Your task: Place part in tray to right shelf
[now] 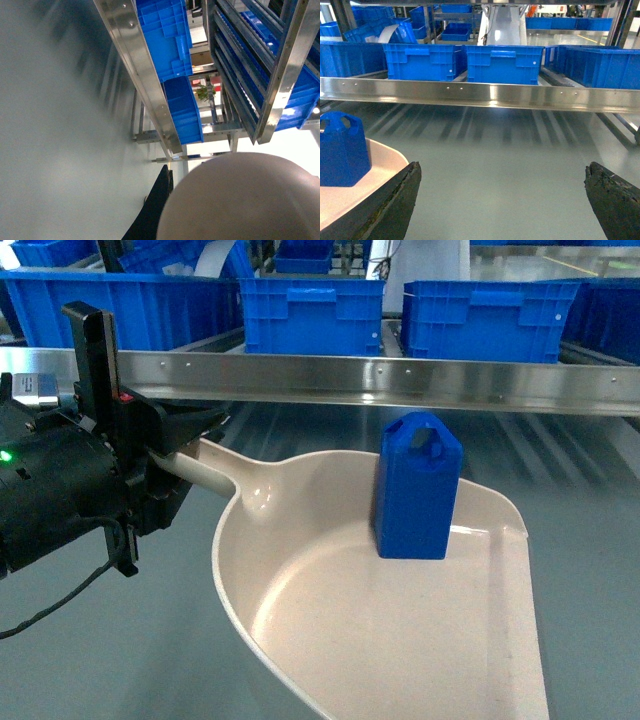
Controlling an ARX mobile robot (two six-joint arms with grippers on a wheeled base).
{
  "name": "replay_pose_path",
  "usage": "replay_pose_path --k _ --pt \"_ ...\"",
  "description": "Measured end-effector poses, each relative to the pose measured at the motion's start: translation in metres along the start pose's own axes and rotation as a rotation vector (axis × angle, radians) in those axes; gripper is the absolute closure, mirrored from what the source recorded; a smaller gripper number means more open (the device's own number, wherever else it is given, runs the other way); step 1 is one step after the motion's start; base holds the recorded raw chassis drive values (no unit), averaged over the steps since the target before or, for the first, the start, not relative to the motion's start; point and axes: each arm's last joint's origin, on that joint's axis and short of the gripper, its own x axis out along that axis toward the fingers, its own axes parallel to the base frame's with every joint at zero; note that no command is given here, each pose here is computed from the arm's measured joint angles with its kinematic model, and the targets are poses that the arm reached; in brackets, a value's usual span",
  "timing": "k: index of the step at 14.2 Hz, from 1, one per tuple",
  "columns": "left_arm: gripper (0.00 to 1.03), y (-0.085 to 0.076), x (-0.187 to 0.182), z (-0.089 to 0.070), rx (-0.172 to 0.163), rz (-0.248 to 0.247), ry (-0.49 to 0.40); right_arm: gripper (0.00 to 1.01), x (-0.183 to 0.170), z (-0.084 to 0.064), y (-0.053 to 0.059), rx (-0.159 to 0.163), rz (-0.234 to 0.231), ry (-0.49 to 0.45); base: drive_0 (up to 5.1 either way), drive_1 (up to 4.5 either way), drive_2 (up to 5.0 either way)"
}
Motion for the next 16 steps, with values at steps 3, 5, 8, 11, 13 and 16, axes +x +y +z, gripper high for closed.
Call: replay_pose_path --k 3,5,8,11,13,16 --pt "0.9 -0.0005 0.0006 -0.0028 -0.001 -0.003 0.018 0.03 0.0 0.0003 0.0 0.0 -0.002 -0.003 1.2 2.99 -4.2" --pt "0.9 -0.0001 0.0 0.0001 -0.001 -0.001 -0.001 0.03 0.0 0.0001 0.0 0.0 0.0 -0.001 0.1 3.98 -3.8" --pt "0.9 -0.0004 0.0004 -0.0015 -0.001 -0.003 0.007 0.03 0.0 0.0003 0.0 0.0 -0.001 -0.003 0.1 4.06 -3.9" --pt "0.9 -0.0003 0.0003 -0.0012 -0.001 -0.001 0.006 0.03 0.0 0.0001 0.0 0.0 0.0 -0.001 0.2 4.56 -4.1" --pt "0.9 -0.0002 0.0003 -0.0012 -0.001 -0.001 0.005 0.03 0.0 0.0 0.0 0.0 -0.001 0.0 0.3 4.25 -3.7" --pt "0.9 -0.0001 0.0002 -0.0008 0.0 0.0 0.003 0.03 0.0 0.0 0.0 0.0 0.0 0.0 0.1 4.15 -4.0"
